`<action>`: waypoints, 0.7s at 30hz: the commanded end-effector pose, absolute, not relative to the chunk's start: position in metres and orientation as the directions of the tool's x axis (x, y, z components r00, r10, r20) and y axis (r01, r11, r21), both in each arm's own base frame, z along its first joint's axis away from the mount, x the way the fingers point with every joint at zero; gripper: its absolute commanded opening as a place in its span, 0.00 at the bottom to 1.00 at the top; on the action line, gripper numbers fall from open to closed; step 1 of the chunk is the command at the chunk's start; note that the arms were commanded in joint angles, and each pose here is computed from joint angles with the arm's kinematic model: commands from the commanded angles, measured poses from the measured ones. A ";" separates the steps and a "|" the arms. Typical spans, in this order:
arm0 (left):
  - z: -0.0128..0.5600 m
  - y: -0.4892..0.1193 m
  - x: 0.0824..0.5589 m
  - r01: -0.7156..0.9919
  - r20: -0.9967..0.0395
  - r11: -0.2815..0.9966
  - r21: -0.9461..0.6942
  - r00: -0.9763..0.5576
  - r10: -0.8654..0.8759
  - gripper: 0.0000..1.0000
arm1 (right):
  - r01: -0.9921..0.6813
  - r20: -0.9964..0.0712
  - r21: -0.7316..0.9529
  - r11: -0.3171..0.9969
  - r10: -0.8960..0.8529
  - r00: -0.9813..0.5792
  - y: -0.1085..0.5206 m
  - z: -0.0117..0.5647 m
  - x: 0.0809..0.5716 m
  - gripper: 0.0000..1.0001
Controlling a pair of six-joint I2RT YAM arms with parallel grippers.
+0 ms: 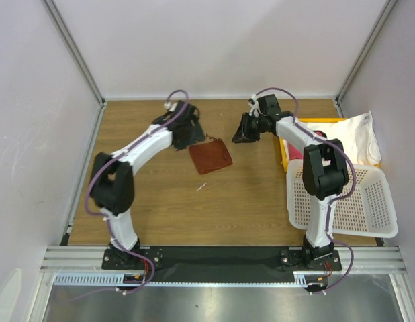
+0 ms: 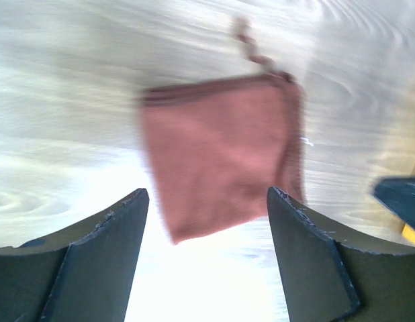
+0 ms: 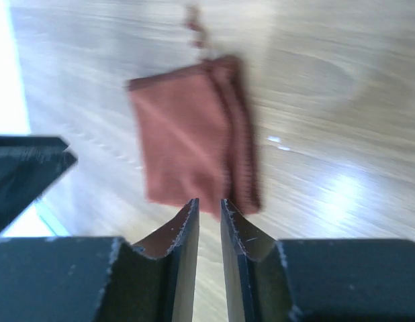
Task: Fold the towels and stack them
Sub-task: Fold the towel
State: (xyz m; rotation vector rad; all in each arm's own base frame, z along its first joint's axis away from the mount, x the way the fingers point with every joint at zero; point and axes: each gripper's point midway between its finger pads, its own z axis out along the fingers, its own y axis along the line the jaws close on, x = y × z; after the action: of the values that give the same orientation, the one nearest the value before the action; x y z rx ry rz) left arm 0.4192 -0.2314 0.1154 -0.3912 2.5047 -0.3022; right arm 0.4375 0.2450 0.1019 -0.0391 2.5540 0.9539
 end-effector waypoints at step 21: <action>0.073 -0.214 0.446 -0.164 -0.490 0.826 -0.539 -0.736 -0.466 0.76 | -0.301 -0.405 0.489 0.819 -0.093 -0.910 0.286 0.050 0.433 0.21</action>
State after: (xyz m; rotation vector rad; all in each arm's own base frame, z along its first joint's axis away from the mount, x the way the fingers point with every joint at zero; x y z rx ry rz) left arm 0.4231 -0.2044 0.0550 -0.5023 2.4441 -0.5634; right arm 0.4231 0.2974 0.0438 -0.2939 2.6683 0.8728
